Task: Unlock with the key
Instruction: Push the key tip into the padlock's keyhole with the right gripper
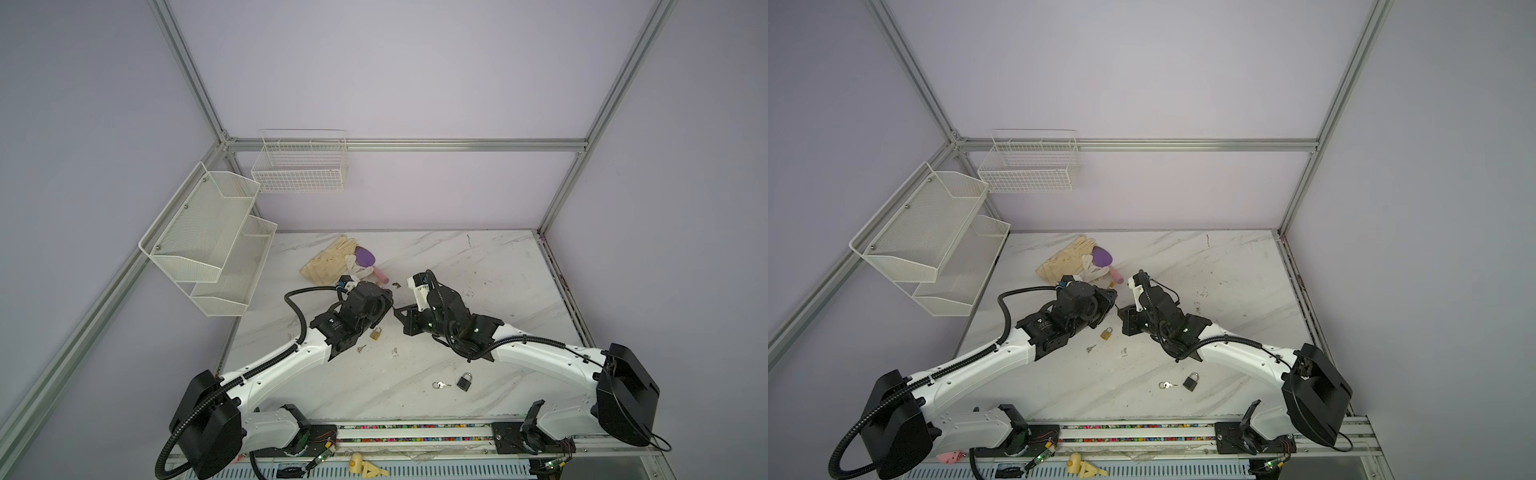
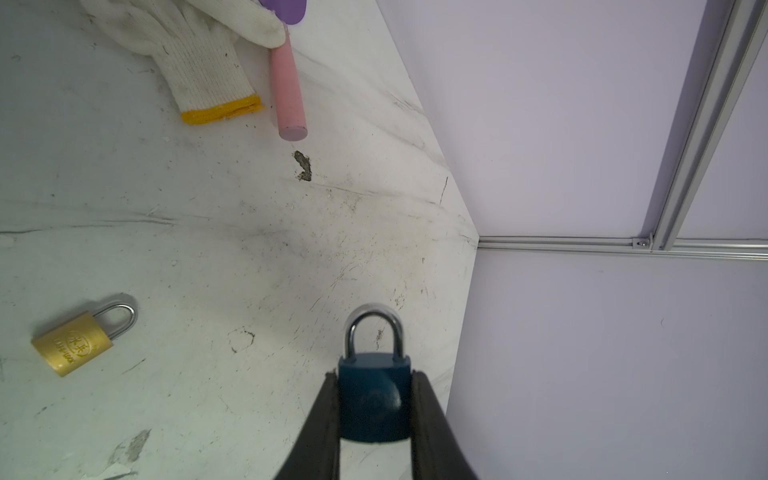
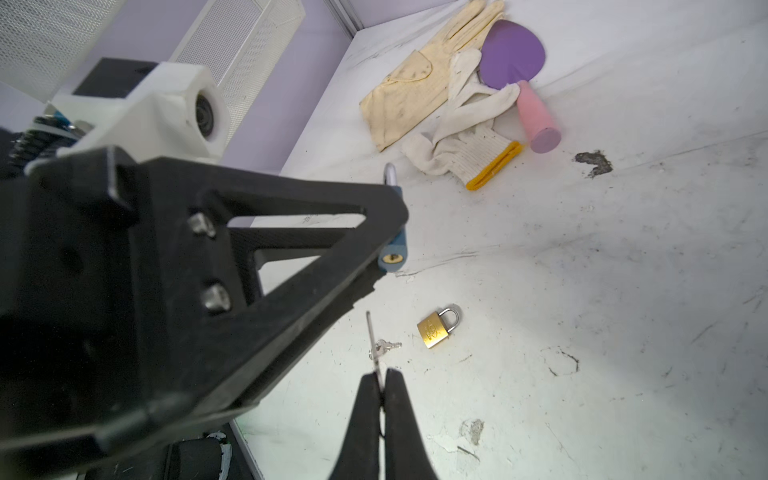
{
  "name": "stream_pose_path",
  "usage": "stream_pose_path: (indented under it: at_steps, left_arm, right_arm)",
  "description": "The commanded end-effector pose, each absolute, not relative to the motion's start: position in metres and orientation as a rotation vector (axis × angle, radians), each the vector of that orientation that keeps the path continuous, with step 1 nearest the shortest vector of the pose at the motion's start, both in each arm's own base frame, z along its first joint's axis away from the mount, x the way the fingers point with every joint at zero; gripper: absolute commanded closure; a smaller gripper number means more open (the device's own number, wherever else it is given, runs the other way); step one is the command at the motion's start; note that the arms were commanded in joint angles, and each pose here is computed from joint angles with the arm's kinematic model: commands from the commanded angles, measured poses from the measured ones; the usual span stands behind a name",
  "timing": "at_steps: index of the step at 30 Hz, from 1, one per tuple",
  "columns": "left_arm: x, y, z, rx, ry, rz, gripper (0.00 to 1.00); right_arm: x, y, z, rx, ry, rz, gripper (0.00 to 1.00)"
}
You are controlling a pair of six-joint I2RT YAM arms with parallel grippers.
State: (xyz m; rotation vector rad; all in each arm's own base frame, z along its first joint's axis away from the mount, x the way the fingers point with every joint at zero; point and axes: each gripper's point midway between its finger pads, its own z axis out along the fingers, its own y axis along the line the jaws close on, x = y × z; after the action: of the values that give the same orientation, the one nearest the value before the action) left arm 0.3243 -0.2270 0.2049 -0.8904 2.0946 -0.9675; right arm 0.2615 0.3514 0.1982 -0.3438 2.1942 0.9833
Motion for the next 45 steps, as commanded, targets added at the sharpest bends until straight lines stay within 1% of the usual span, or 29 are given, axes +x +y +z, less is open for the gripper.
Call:
stream_pose_path:
  at_steps: [1,9,19,24,35,45]
  left_arm:
    - [0.327,-0.232,0.22,-0.811,2.084,-0.988,1.0]
    - [0.328,-0.234,0.225,-0.782,2.079,-1.002,1.0]
    - [0.33,-0.242,0.226,-0.76,2.085,-1.031,1.0]
    - [0.331,-0.243,0.224,-0.763,2.089,-1.035,1.0]
    - [0.329,-0.243,0.227,-0.758,2.085,-1.044,1.0]
    - [0.33,-0.247,0.229,-0.748,2.091,-1.055,1.0]
  right_arm:
    - [0.268,0.344,0.201,-0.342,2.207,0.966,1.0]
    - [0.28,0.339,0.202,-0.308,2.215,0.923,1.0]
    - [0.279,0.351,0.197,-0.349,2.231,0.965,1.0]
    - [0.28,0.351,0.203,-0.337,2.223,0.973,1.0]
    - [0.289,0.339,0.194,-0.254,2.258,0.887,1.0]
    - [0.293,0.346,0.2,-0.266,2.247,0.911,1.0]
